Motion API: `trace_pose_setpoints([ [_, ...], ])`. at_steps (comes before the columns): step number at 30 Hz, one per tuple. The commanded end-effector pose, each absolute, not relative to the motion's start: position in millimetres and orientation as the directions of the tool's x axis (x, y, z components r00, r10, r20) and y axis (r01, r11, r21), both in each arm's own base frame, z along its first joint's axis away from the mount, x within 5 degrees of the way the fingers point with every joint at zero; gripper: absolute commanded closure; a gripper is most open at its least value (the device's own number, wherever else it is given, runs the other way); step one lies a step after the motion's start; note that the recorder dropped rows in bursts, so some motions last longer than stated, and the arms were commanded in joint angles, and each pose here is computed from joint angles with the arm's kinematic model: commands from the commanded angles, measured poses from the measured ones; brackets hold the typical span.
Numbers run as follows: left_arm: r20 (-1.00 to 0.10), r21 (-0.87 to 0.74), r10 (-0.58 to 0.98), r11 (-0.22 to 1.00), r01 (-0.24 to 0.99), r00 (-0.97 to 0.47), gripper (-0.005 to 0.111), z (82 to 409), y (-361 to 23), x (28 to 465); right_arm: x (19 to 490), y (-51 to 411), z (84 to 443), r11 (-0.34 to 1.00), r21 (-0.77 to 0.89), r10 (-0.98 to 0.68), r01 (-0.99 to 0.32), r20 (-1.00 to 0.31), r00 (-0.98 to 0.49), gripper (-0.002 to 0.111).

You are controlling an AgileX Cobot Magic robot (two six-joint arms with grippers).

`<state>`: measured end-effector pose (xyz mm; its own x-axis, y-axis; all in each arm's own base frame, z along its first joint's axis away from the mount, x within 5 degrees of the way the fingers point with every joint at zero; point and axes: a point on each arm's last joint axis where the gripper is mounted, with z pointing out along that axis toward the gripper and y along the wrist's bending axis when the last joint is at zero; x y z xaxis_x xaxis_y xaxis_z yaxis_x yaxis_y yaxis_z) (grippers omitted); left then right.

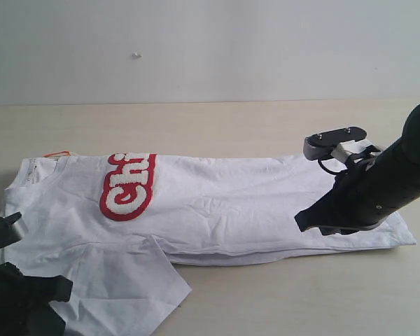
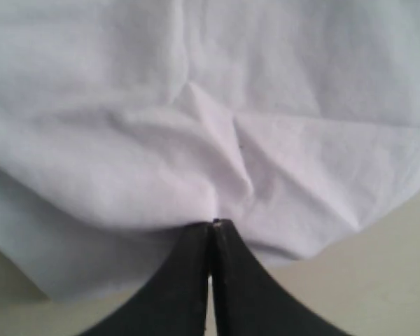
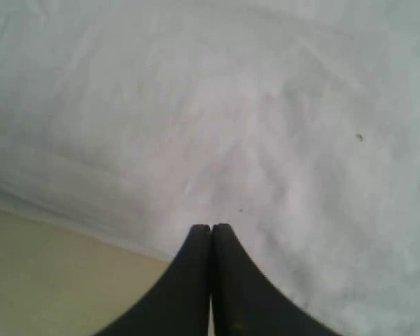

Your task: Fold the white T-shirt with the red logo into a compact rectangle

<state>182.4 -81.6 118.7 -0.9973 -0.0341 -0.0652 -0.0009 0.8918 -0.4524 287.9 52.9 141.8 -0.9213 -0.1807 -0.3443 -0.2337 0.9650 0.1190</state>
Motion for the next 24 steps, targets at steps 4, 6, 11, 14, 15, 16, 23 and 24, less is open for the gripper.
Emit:
trace_pose_setpoints([
  [4,-0.005,-0.462,0.005,0.887,0.007,-1.000,0.107,102,-85,182,288,52,144,0.966,0.112,-0.179,-0.233,-0.365,-0.914,0.108],
  [6,-0.021,-0.493,0.032,0.869,0.038,-0.999,0.107,108,-88,186,288,52,144,0.966,0.112,-0.179,-0.233,-0.365,-0.914,0.108],
  [11,-0.058,-0.534,0.028,0.844,0.054,-0.998,0.107,120,-93,195,287,52,144,0.965,0.114,-0.180,-0.235,-0.359,-0.916,0.108],
  [14,-0.087,-0.563,0.046,0.822,0.087,-0.995,0.107,132,-97,199,287,52,144,0.965,0.115,-0.181,-0.235,-0.356,-0.917,0.108],
  [15,-0.097,-0.571,0.050,0.815,0.097,-0.994,0.107,136,-98,200,287,52,144,0.965,0.115,-0.181,-0.235,-0.356,-0.917,0.108],
  [16,-0.110,-0.577,0.053,0.810,0.108,-0.992,0.107,140,-99,201,287,52,144,0.965,0.116,-0.181,-0.235,-0.355,-0.917,0.108],
  [23,-0.179,-0.615,0.081,0.769,0.176,-0.981,0.107,164,-104,206,287,52,143,0.964,0.114,-0.185,-0.238,-0.351,-0.918,0.108],
  [24,-0.193,-0.615,0.080,0.766,0.185,-0.978,0.107,168,-104,207,287,52,143,0.964,0.114,-0.185,-0.238,-0.351,-0.918,0.108],
])
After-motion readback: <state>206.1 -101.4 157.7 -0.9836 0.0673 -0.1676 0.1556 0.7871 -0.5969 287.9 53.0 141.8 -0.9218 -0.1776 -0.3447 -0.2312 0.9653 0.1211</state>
